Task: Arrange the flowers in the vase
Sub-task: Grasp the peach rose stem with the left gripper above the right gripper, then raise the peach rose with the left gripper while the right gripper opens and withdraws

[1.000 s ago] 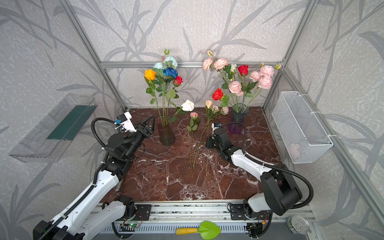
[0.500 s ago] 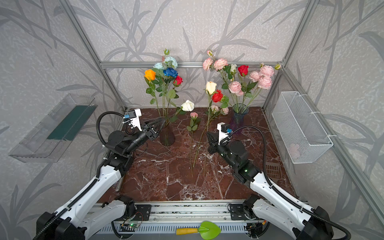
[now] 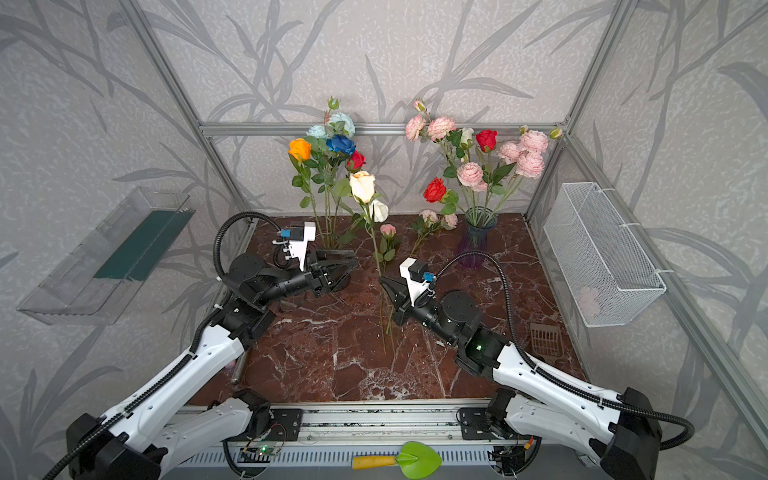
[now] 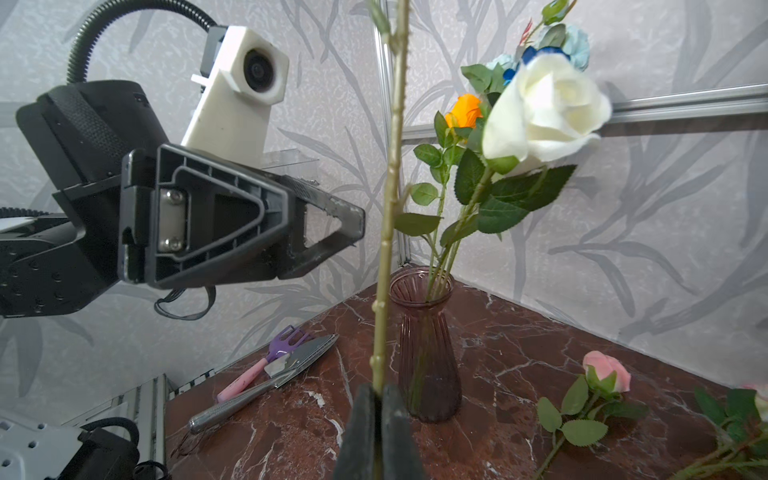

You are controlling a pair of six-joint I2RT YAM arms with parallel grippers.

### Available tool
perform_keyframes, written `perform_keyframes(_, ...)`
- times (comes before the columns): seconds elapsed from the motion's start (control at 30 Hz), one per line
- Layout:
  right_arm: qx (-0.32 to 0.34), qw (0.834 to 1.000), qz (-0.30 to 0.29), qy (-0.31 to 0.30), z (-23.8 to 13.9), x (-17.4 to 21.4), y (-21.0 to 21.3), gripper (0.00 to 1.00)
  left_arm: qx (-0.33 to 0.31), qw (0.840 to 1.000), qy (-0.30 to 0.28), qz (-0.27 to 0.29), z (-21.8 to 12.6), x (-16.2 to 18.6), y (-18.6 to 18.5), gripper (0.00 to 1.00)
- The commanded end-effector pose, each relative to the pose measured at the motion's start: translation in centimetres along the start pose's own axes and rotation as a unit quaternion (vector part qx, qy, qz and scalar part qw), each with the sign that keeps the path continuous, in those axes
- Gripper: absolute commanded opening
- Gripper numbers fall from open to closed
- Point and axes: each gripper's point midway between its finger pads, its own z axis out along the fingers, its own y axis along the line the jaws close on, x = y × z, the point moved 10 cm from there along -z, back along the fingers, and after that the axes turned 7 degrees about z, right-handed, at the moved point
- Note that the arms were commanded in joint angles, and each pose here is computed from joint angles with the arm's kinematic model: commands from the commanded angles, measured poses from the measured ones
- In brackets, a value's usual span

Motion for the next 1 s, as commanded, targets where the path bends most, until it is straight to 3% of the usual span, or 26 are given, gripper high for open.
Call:
perform_keyframes(0.0,-0.043,0.999,-0.011,-0.03,0.9,-1.9,1.6,0.0,0.024,0.999,0.013,0.027,0.4,-0.3,-0.8,0.51)
perform_keyframes(0.2,-0.072,0.997,-0.007,-0.018,2.2,-1.5,2.7,0.0,0.022,0.999,0.011,0.027,0.5,0.0,-0.8,0.49)
perform_keyframes(0.6,-0.076,0.997,0.004,-0.012,2.8,-1.1,2.9,0.0,0.006,0.999,0.003,0.032,0.4,0.0,-0.6,0.0)
perform_keyframes(0.73,-0.071,0.997,0.01,-0.013,2.7,-1.1,2.8,0.33,-0.01,0.999,0.0,0.036,0.2,0.1,-0.5,0.0)
perform_keyframes(0.77,-0.07,0.997,0.01,-0.015,2.5,-1.1,2.8,0.37,-0.02,0.999,-0.002,0.041,0.1,0.0,-0.5,0.0)
perform_keyframes(0.9,-0.045,0.999,0.006,-0.025,1.3,-1.3,2.4,0.42,-0.075,0.994,0.0,0.077,-0.8,-0.6,-0.6,0.0)
perform_keyframes(0.97,-0.024,0.999,-0.004,-0.033,0.2,-1.5,2.0,0.43,-0.145,0.982,0.003,0.118,-1.7,-1.8,-0.6,0.0)
